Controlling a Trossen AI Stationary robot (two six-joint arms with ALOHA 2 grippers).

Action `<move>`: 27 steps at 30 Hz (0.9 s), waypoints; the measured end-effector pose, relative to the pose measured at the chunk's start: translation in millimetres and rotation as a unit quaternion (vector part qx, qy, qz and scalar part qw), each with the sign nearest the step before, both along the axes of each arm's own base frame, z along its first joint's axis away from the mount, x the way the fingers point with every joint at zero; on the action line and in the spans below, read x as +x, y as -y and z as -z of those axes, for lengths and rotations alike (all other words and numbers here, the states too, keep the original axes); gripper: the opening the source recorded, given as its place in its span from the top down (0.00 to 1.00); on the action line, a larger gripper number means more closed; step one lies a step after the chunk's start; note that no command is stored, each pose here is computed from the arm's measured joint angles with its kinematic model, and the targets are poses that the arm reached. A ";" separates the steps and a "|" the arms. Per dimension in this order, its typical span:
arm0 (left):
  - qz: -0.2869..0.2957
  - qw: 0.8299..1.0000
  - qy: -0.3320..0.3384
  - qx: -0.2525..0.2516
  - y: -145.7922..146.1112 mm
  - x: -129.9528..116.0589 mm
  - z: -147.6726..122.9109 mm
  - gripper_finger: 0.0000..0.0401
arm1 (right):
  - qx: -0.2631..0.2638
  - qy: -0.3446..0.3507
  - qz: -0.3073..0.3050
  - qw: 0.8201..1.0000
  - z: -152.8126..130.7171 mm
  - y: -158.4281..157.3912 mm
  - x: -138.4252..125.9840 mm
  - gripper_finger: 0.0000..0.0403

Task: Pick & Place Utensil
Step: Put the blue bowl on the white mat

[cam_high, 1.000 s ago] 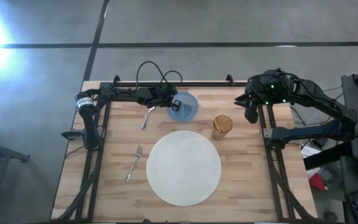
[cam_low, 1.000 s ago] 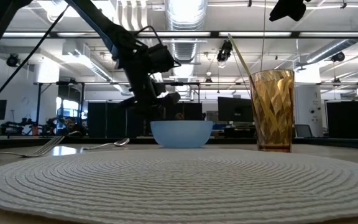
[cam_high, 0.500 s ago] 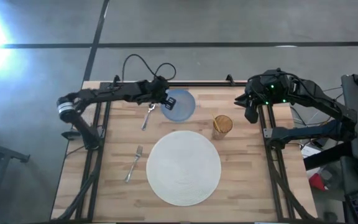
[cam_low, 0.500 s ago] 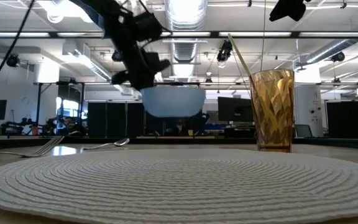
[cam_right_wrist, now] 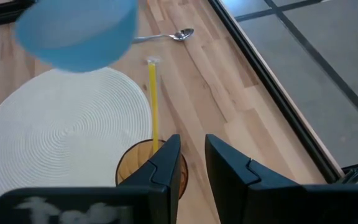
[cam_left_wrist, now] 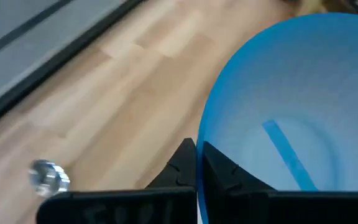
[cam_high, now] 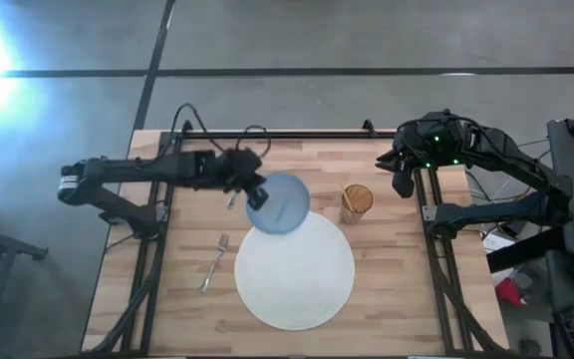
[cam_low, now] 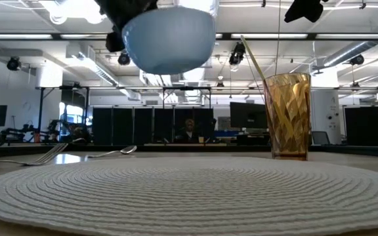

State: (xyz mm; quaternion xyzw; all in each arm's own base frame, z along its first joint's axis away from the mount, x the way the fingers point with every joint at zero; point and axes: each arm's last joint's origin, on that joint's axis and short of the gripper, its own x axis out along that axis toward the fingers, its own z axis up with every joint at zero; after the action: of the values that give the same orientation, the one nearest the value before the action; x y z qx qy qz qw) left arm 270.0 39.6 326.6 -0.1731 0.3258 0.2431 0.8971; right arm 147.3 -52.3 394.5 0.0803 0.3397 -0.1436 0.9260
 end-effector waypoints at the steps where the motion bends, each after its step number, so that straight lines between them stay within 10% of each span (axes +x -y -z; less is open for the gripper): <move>1: 0.011 1.000 0.001 -0.002 7.2 0.7 0.4 1.00 | 0.002 0.001 0.002 1.000 0.0 0.1 0.0 0.83; 27: 0.126 0.989 -0.071 -0.027 90.5 67.4 81.1 1.00 | 0.017 0.005 0.014 1.000 0.0 0.0 0.0 0.83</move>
State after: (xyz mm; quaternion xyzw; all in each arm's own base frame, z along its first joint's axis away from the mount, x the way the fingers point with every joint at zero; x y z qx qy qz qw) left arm 337.4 -50.9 245.6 -0.1370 0.4144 0.1313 0.8901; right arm 147.3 -52.3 394.5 0.1012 0.3362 -0.1504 0.9242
